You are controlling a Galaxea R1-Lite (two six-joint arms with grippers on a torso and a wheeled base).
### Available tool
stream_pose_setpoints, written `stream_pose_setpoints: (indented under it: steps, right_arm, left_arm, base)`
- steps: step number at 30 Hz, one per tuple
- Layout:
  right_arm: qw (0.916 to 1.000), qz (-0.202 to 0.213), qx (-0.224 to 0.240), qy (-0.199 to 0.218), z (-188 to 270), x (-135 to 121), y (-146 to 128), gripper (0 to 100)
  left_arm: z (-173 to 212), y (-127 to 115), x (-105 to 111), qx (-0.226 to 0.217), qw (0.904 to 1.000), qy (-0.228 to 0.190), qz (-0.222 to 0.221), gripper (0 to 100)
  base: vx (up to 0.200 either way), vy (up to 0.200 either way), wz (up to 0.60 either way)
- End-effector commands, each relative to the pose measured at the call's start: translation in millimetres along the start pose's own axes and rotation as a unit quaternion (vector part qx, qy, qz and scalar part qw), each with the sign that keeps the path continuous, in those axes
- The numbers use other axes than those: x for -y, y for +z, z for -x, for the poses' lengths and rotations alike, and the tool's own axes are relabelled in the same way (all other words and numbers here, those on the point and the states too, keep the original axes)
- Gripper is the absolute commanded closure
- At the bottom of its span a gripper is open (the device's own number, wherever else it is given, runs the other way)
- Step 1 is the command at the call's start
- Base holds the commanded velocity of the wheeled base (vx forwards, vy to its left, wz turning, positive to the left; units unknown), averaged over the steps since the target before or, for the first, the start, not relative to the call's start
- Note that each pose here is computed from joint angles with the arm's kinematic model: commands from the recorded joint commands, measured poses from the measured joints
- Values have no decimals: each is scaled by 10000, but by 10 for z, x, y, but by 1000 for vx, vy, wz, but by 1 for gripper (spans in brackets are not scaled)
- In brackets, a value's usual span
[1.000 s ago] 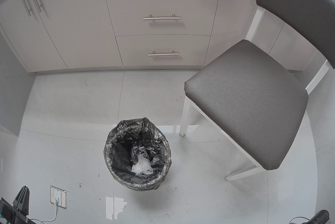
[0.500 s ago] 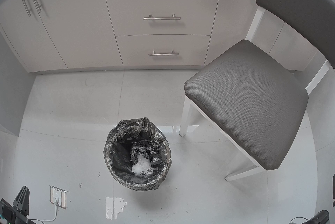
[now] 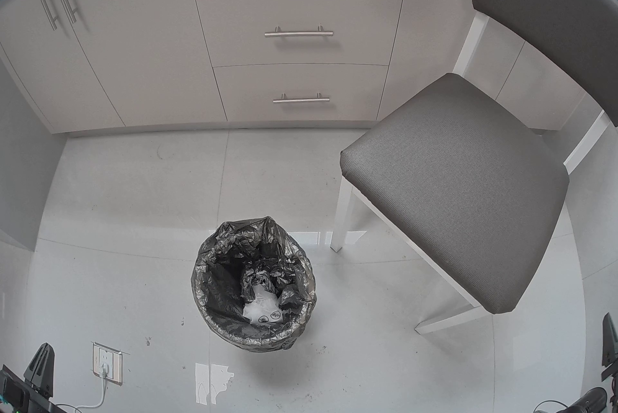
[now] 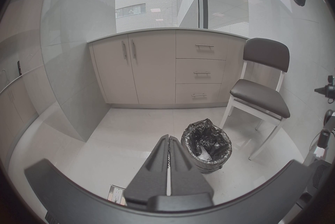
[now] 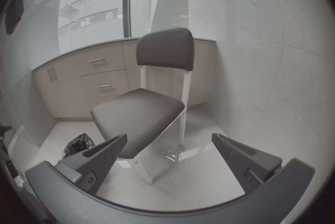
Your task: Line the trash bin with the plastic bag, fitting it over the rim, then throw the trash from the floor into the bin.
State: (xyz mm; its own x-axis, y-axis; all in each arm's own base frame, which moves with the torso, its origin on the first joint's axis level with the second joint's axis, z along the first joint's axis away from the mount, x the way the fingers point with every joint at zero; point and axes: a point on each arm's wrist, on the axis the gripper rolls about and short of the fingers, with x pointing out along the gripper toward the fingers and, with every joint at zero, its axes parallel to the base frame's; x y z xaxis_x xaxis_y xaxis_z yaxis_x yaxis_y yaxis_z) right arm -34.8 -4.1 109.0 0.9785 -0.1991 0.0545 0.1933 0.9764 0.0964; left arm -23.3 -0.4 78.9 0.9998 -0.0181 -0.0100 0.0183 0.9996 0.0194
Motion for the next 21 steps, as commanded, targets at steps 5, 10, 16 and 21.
stream_pose_setpoints:
  steps: [5,10,16,21]
  right_arm:
    - [9927,597,-298,1007,-92,-33,-342,0]
    - [9928,533,-282,1037,-91,-34,-339,0]
    - [9929,503,-293,1036,-92,-35,-339,0]
    - [9930,479,-288,1043,-91,-34,-339,0]
  left_arm:
    - [-1,-35,1,-4,10000,-2,-2,100]
    - [-1,-35,1,-4,10000,-2,-2,100]
    - [-1,-35,1,-4,10000,-2,-2,100]
    - [-1,-33,1,4,10000,-2,-2,100]
  base:
    - [0,0,0]
    - [0,0,0]
    - [0,0,0]
    - [0,0,0]
